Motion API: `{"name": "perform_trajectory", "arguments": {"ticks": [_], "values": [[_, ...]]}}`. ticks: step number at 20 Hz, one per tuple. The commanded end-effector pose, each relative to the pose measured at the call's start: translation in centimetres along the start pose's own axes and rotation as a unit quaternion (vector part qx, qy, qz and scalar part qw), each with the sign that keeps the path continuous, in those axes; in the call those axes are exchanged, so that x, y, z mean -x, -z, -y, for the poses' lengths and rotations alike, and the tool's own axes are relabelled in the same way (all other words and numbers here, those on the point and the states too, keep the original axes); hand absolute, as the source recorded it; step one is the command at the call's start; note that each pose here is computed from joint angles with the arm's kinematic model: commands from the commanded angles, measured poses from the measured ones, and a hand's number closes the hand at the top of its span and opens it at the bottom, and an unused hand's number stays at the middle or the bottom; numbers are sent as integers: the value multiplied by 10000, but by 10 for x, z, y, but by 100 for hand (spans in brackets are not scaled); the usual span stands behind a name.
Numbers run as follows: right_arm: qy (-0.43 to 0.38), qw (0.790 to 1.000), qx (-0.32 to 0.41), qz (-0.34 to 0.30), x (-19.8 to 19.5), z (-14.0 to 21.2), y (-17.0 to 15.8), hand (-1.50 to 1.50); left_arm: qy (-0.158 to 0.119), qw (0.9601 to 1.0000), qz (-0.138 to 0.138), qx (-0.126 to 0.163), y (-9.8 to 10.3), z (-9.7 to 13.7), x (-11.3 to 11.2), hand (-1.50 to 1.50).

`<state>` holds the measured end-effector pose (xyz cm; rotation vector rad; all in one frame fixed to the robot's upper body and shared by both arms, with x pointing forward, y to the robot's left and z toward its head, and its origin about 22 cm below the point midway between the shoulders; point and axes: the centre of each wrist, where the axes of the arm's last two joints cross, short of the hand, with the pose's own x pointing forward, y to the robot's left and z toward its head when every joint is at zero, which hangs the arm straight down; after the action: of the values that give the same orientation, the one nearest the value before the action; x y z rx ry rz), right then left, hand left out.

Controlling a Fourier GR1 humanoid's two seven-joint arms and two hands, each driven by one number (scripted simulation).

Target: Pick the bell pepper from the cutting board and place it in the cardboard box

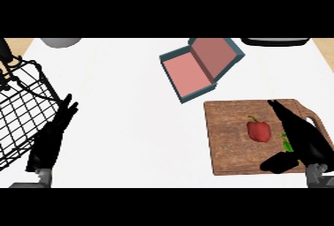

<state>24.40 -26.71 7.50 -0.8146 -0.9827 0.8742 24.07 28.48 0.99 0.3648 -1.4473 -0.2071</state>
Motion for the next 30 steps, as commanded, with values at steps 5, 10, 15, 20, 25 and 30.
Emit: {"name": "perform_trajectory", "arguments": {"ticks": [5, 10, 15, 20, 25, 30], "values": [[137, 9999, -29, 19, -13, -21, 15, -150, -59, 10000, -26, 11, 8, 1, 6, 0], [95, 9999, 68, 83, 13, 12, 17, -150, 8, 10000, -20, -82, 13, -13, 2, 0], [147, 9999, -10, -46, 2, -37, 30, -150, 7, 10000, 25, -64, -8, 12, -4, 0], [-54, 9999, -117, 32, 0, -38, 20, -150, -6, 9999, -63, -78, -11, -6, 9, 0], [83, 9995, -286, -64, -7, -48, 35, -150, 83, 9999, 22, -132, -2, -5, 8, 0], [-277, 9990, 268, 231, -5, -44, 33, 150, 31, 9999, -24, -161, -5, -14, -8, 0]]}}
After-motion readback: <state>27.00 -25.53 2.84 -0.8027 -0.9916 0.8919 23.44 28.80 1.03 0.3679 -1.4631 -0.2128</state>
